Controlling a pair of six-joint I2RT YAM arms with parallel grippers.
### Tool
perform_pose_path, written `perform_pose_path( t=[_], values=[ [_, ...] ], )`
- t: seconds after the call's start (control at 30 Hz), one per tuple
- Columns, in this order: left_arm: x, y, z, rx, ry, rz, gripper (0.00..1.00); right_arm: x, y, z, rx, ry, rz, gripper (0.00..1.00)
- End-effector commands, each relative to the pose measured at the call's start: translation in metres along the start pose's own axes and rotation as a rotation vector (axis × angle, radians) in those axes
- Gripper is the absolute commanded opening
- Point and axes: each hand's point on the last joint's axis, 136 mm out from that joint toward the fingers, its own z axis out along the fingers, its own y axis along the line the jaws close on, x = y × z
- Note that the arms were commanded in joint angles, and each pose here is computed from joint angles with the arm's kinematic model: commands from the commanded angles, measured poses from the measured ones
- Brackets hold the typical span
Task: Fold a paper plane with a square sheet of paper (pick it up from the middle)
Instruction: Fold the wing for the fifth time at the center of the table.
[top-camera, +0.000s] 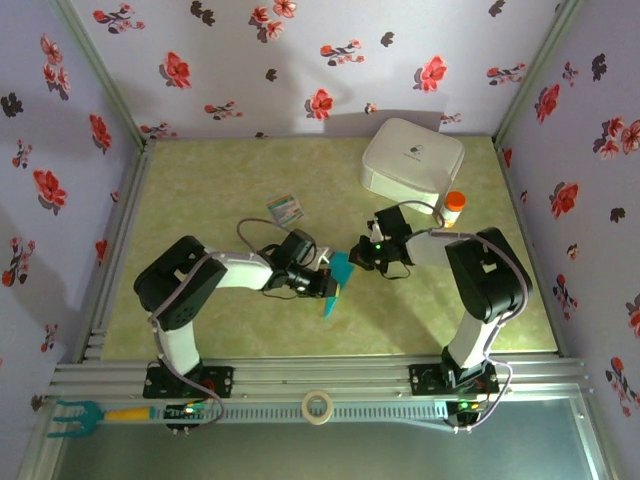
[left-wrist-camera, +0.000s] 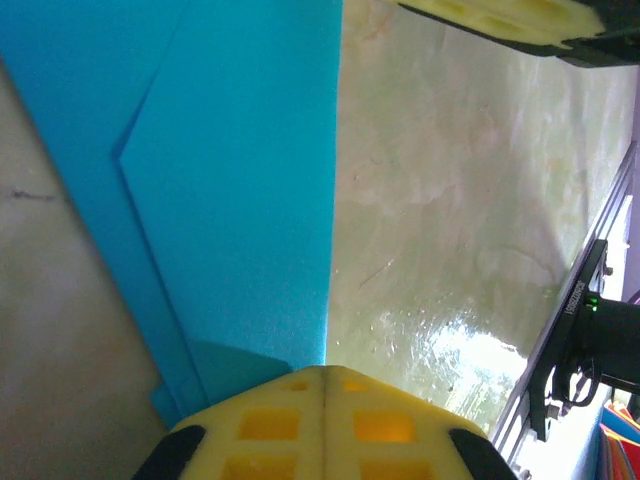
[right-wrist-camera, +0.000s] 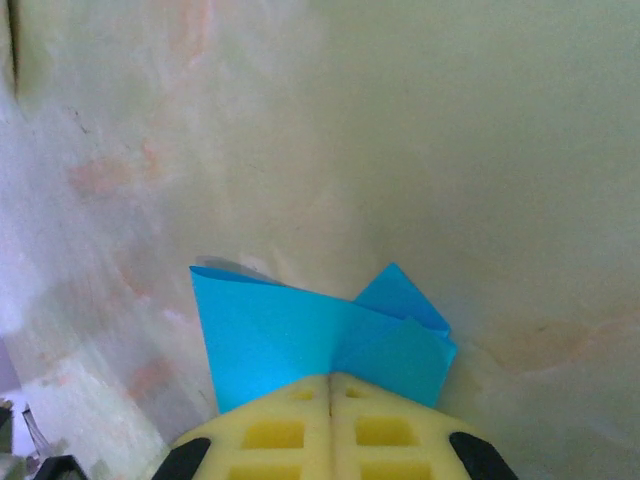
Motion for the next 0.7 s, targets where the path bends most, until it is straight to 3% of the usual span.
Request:
perform_pose_path(
  t=[0.0, 0.17, 0.33, 0.53, 0.67],
  values=[
    [-0.015, -0.022, -0.011, 0.005, -0.021, 0.013, 0.0, 0.007, -0.029, 0.004, 0.115, 0.013, 0.022, 0.02],
    [-0.034, -0.036, -0.001, 0.037, -0.02, 0.025, 0.01, 0.006, -0.027, 0.003, 0.109, 0.006, 0.026, 0.02],
    [-0.035, -0.021, 0.018, 0.001, 0.019, -0.006, 0.02, 0.008, -0.03, 0.004, 0.11, 0.007, 0.033, 0.02],
    [0.002, 0.022, 0.025, -0.146, 0.093, -0.039, 0.05, 0.011, -0.037, 0.003, 0.141, 0.011, 0.04, 0.02],
    [0.019, 0.023, 0.021, -0.186, 0.135, 0.003, 0.08, 0.013, -0.044, 0.004, 0.182, 0.025, 0.05, 0.0]
  ],
)
